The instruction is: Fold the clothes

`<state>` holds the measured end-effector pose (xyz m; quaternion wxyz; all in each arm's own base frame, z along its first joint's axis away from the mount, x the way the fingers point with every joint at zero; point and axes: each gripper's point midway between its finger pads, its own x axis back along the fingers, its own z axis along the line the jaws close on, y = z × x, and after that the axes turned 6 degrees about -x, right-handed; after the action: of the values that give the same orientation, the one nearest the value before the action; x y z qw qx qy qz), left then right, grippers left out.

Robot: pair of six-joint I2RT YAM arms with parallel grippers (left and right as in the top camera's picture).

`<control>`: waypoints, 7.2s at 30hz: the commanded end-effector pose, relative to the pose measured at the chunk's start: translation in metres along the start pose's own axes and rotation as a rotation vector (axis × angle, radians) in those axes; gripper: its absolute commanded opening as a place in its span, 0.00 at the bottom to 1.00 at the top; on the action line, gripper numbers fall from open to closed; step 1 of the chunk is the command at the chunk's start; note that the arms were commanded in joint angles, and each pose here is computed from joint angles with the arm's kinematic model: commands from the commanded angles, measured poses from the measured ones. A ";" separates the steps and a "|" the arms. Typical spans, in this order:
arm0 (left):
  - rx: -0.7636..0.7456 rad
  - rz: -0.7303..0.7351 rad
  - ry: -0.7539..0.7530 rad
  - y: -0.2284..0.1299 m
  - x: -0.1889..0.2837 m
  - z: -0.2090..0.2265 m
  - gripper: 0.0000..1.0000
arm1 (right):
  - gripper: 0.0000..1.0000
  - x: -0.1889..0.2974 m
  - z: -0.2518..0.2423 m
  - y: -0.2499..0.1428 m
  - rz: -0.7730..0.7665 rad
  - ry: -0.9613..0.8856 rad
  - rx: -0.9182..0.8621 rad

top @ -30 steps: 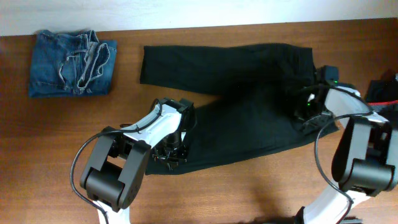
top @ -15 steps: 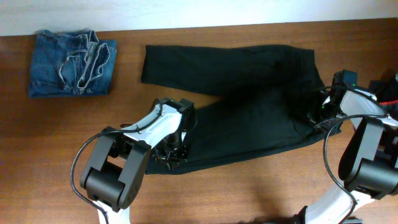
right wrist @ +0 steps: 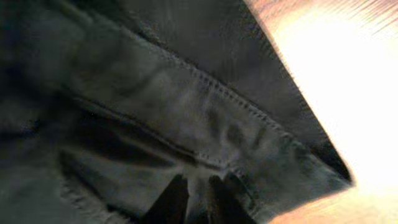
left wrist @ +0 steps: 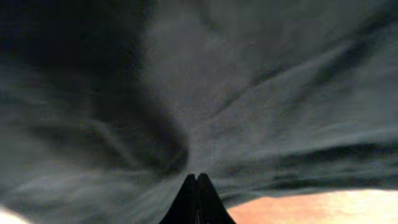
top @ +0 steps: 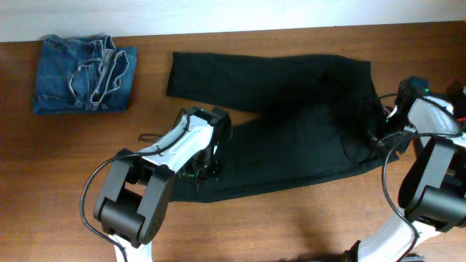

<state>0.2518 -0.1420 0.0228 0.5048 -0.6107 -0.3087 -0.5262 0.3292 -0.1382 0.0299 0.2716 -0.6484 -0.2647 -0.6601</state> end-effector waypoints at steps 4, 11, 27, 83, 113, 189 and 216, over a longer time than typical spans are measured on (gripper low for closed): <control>-0.006 -0.121 0.004 0.015 0.043 0.003 0.05 | 0.21 0.058 0.010 0.017 -0.097 0.061 0.017; -0.046 -0.255 0.036 0.040 0.081 0.008 0.18 | 0.28 0.104 0.074 0.007 -0.079 0.438 0.237; 0.156 -0.817 0.071 0.154 0.181 0.073 0.99 | 0.99 0.181 0.125 0.060 -0.385 0.676 0.423; 0.125 -1.226 0.082 0.357 0.125 0.162 0.90 | 0.99 -0.004 0.181 0.206 -0.698 0.472 0.290; 0.156 -1.154 -0.021 0.355 0.089 0.168 0.37 | 0.64 -0.029 0.187 0.195 -0.619 0.522 0.284; 0.127 -1.105 -0.067 0.359 0.110 0.163 0.60 | 0.20 0.075 0.206 0.217 -0.699 0.585 0.304; 0.108 -1.057 -0.114 0.343 0.142 0.157 0.01 | 0.04 0.097 0.192 0.206 -0.665 0.564 0.294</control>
<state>0.6468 -0.1182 0.0449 0.1954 -0.3771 -0.6246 -0.6553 0.6078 -0.1428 0.0643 0.2257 -0.3124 -0.4403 -0.8109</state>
